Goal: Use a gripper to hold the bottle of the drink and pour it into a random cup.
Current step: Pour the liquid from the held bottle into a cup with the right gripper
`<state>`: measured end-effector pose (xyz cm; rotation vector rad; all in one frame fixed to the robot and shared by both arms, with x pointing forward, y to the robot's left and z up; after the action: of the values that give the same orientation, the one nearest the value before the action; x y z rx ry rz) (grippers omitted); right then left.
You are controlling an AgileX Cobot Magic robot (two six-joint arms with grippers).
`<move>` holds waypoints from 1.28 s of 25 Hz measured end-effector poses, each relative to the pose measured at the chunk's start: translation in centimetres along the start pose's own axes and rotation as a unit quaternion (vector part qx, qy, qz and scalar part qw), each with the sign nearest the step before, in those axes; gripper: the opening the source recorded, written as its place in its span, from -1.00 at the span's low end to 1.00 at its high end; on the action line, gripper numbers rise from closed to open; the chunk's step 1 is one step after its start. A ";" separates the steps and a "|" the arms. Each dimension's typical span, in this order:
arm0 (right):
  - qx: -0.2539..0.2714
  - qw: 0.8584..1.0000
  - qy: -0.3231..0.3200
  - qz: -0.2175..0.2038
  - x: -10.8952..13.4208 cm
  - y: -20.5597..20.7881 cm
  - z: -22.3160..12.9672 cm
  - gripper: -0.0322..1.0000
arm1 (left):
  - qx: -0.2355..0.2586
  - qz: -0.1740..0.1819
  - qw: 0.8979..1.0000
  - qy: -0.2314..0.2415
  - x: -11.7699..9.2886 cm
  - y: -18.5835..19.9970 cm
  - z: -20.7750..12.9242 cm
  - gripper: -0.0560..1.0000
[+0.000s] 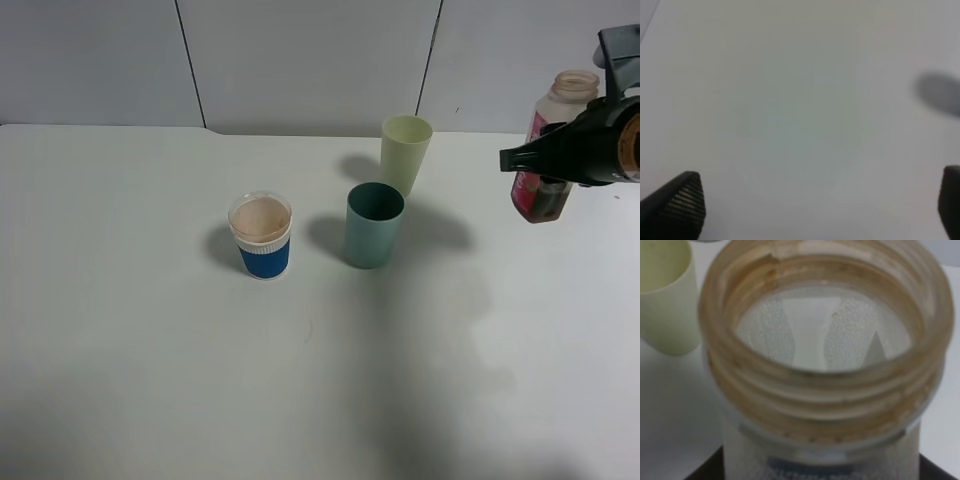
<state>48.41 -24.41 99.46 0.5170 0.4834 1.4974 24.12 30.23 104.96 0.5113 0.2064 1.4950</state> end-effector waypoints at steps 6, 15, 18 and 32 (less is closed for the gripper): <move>0.009 0.999 0.041 -0.007 1.7 -0.5 -0.8 -0.20 | 0.000 0.000 1.000 0.000 0.0 0.0 0.0 0.86; 0.030 0.994 0.100 -0.021 5.0 -2.1 -2.4 -0.20 | 0.000 0.000 1.000 0.000 0.0 0.0 0.0 0.86; 0.032 0.993 0.111 -0.021 6.2 -2.7 -2.4 -0.20 | 0.000 0.000 1.000 0.000 0.0 0.0 0.0 0.86; 0.028 0.969 0.236 -0.064 10.0 -4.2 -1.5 -0.20 | 0.000 0.000 1.000 0.000 0.0 0.0 0.0 0.86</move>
<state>51.13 -14.36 95.90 0.1622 0.9144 1.4822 24.12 30.23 104.96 0.5113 0.2064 1.4950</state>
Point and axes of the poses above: a point on each arm's last joint axis where the gripper is mounted, y pointing back along that axis away from the gripper, x along the wrist's bending axis when the last joint is at zero, z = x × y, the point moved 1 cm from there along -y, pointing out along that axis toward the gripper, and after that the axes turned 12 degrees about -y, right-handed, at the moved point
